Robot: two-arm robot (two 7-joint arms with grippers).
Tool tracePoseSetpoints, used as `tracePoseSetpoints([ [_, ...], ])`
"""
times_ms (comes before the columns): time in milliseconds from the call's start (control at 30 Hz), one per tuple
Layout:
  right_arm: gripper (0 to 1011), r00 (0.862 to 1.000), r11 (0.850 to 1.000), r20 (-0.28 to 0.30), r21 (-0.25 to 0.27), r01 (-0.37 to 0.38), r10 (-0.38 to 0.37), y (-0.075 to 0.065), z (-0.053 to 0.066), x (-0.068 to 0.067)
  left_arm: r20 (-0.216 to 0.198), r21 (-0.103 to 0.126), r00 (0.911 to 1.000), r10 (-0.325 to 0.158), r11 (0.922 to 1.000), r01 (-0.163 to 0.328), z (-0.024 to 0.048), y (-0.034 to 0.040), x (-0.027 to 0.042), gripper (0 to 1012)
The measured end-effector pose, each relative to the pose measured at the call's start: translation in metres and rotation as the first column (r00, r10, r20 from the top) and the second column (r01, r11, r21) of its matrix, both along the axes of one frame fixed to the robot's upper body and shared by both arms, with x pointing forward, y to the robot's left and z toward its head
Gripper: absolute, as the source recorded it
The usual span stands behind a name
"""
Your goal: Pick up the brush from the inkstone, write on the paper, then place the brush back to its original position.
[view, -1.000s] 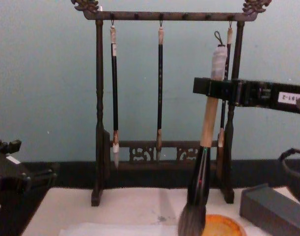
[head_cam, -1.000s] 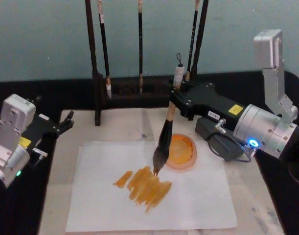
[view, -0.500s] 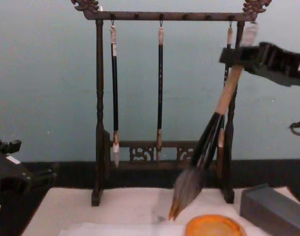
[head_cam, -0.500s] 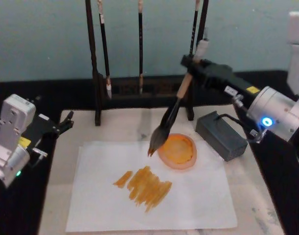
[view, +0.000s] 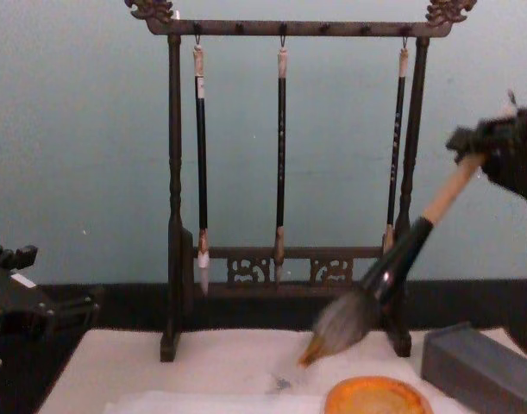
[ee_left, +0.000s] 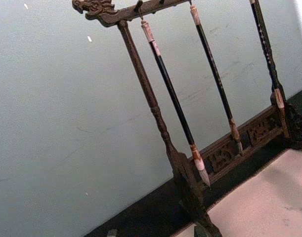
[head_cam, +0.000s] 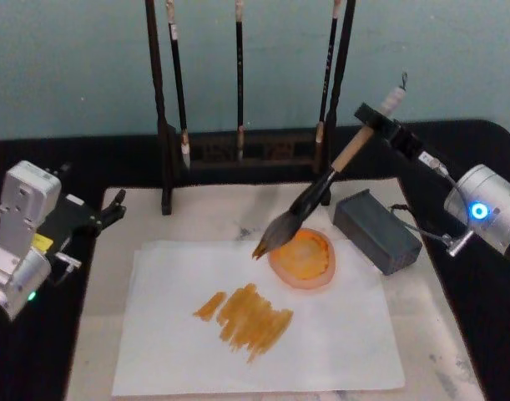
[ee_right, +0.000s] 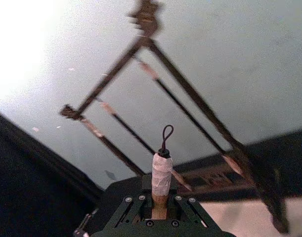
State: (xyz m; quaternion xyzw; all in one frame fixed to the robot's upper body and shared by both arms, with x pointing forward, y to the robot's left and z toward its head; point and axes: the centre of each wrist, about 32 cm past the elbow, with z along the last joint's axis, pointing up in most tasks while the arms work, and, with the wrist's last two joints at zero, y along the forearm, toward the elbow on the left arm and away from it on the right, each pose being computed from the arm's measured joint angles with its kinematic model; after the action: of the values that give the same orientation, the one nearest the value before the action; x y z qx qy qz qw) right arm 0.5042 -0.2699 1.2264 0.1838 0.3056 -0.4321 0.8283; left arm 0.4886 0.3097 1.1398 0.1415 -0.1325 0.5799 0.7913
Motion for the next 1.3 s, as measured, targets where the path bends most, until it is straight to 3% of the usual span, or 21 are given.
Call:
tracePoseSetpoints([
  [100,160,0.997,0.999,-0.073,0.026,0.031,-0.029,-0.005,-0.012,0.003,0.0,0.0,1.0,0.0,1.0,0.0,0.0,0.0,0.0,1010],
  [267,160,0.989,0.997,-0.139,0.042,0.064,-0.058,-0.009,-0.025,0.005,0.0,0.0,1.0,0.0,1.0,0.0,0.0,0.0,0.0,1010],
  [667,160,0.963,0.99,-0.256,0.092,0.11,-0.083,-0.016,-0.047,0.007,0.0,0.0,1.0,0.0,1.0,0.0,0.0,0.0,0.0,1010],
  [1300,160,0.932,0.977,-0.335,0.11,0.184,-0.138,-0.027,-0.066,0.019,0.0,0.0,1.0,0.0,1.0,0.0,0.0,0.0,0.0,1009],
])
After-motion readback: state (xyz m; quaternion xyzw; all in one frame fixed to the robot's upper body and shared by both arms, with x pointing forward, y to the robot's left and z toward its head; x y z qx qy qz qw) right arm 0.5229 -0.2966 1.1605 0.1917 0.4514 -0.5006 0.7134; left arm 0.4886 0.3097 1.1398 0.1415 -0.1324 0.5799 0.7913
